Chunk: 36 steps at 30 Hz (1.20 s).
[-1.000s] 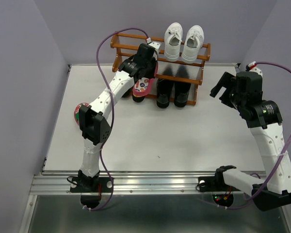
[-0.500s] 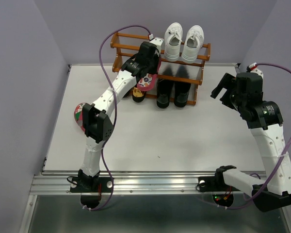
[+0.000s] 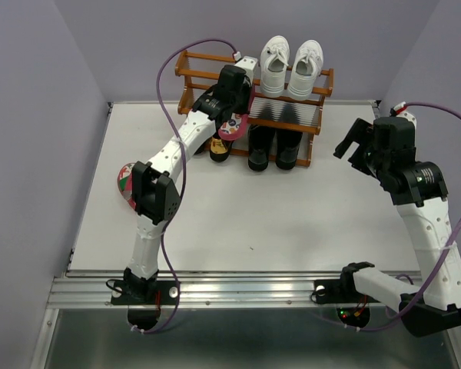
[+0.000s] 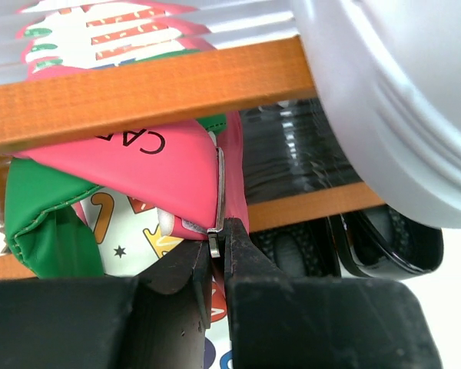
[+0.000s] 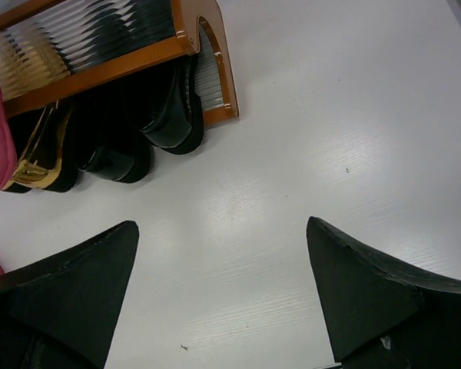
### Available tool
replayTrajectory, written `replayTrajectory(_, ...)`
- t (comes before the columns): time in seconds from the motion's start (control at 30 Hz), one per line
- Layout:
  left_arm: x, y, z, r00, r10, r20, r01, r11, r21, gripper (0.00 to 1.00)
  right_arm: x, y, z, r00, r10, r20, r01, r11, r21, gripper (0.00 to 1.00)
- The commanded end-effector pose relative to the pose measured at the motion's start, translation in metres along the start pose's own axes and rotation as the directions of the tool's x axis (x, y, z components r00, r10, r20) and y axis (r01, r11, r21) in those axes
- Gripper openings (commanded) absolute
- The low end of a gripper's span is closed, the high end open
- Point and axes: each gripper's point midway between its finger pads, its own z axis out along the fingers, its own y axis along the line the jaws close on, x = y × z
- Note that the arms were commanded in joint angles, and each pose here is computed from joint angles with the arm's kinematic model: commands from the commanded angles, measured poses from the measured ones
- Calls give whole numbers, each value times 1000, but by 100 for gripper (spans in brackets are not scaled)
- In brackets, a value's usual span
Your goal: Place and organize the shoes onto the shoe shelf
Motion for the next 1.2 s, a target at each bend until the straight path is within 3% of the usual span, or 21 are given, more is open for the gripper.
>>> replayTrajectory(0.0,-70,5,-16,976,-2,218,-1,1000,10,0,-5,-1,-2,1000,16,25,-16,1000,2,96)
replayTrajectory(0.73,-68,13,16,965,-15,260,20,1000,-17,0,-3,0,-1,1000,22,16,-22,1000,-1,95)
replayTrajectory(1.17,-87,-4,15,946,49,321,-79,994,82,0,-2,1,1,1000,18,8,-18,1000,2,95)
